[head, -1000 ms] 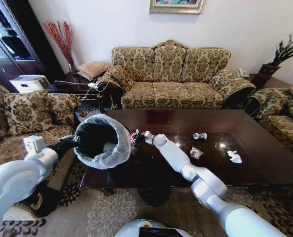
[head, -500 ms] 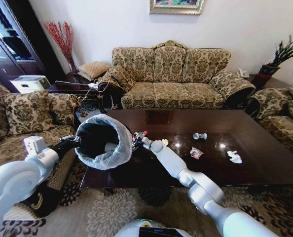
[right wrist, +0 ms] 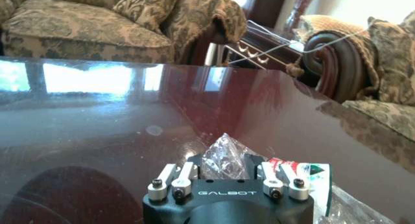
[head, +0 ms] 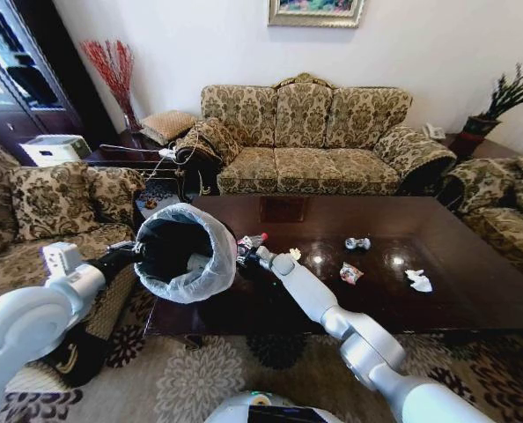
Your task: Move to the front of the table and place the trash on the table into the trash bin.
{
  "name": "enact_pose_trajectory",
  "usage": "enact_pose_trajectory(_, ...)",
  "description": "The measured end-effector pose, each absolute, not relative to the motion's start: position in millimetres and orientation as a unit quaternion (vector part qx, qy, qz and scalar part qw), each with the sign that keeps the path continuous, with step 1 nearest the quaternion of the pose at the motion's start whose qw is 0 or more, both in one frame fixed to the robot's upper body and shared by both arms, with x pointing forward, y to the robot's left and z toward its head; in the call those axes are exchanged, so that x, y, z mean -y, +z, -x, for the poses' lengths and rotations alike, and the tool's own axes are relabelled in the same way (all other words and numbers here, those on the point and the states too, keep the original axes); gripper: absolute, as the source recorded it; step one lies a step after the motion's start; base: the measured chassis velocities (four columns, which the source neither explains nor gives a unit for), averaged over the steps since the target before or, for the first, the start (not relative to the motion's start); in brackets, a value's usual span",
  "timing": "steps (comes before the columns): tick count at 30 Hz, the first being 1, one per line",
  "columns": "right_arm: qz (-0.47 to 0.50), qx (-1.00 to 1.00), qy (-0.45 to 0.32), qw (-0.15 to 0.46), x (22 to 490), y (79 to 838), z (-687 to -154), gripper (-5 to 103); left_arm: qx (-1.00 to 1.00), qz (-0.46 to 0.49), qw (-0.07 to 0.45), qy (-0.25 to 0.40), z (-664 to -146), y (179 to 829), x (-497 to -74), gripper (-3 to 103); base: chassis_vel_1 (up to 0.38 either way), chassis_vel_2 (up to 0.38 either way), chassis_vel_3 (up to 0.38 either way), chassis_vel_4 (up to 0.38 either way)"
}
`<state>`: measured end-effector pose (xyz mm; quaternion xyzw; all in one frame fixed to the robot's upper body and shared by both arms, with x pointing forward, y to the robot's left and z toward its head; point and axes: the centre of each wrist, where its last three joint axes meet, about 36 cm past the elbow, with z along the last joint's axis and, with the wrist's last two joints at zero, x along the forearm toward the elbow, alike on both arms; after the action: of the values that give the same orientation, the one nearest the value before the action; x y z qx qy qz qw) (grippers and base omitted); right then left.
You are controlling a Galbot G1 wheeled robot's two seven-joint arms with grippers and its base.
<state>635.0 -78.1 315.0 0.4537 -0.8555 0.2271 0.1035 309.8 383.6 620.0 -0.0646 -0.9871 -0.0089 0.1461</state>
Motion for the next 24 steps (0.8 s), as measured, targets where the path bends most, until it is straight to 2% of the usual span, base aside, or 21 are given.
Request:
enact_pose_trajectory(1, -0.454, 0.856, 0.227, 0.103, 78, 315, -635, 40, 0.987, 0.065, 0.146, -0.009, -310, 620, -384, 0, 0.0, 0.0, 0.0, 0.0)
enact_pose_trajectory(4, -0.441, 0.867, 0.209, 0.104, 83, 314, -632, 30, 0.987, 0.066, 0.145, -0.012, -311, 622, -383, 0, 0.0, 0.0, 0.0, 0.0)
enact_pose_trajectory(6, -0.438, 0.869, 0.205, 0.103, 85, 314, -631, 30, 0.987, 0.067, 0.145, -0.013, -311, 623, -383, 0, 0.0, 0.0, 0.0, 0.0)
enact_pose_trajectory(8, -0.424, 0.88, 0.19, 0.097, 91, 315, -628, 19, 0.987, 0.068, 0.145, -0.016, -312, 624, -383, 0, 0.0, 0.0, 0.0, 0.0)
enact_pose_trajectory(9, -0.424, 0.88, 0.19, 0.097, 91, 315, -628, 19, 0.987, 0.068, 0.145, -0.016, -312, 624, -383, 0, 0.0, 0.0, 0.0, 0.0)
enact_pose_trajectory(13, -0.403, 0.898, 0.158, 0.082, 102, 323, -620, 12, 0.987, 0.068, 0.147, -0.019, -314, 624, -384, 0, 0.0, 0.0, 0.0, 0.0)
enact_pose_trajectory(16, -0.384, 0.914, 0.122, 0.049, 118, 345, -607, 2, 0.986, 0.067, 0.152, -0.027, -318, 625, -386, 0, 0.0, 0.0, 0.0, 0.0)
enact_pose_trajectory(21, -0.372, 0.922, 0.103, 0.022, 132, 365, -593, 0, 0.985, 0.066, 0.154, -0.032, -322, 626, -388, 0, 0.0, 0.0, 0.0, 0.0)
enact_pose_trajectory(24, -0.357, 0.93, 0.081, -0.015, 146, 393, -579, 0, 0.985, 0.066, 0.158, -0.034, -323, 625, -389, 0, 0.0, 0.0, 0.0, 0.0)
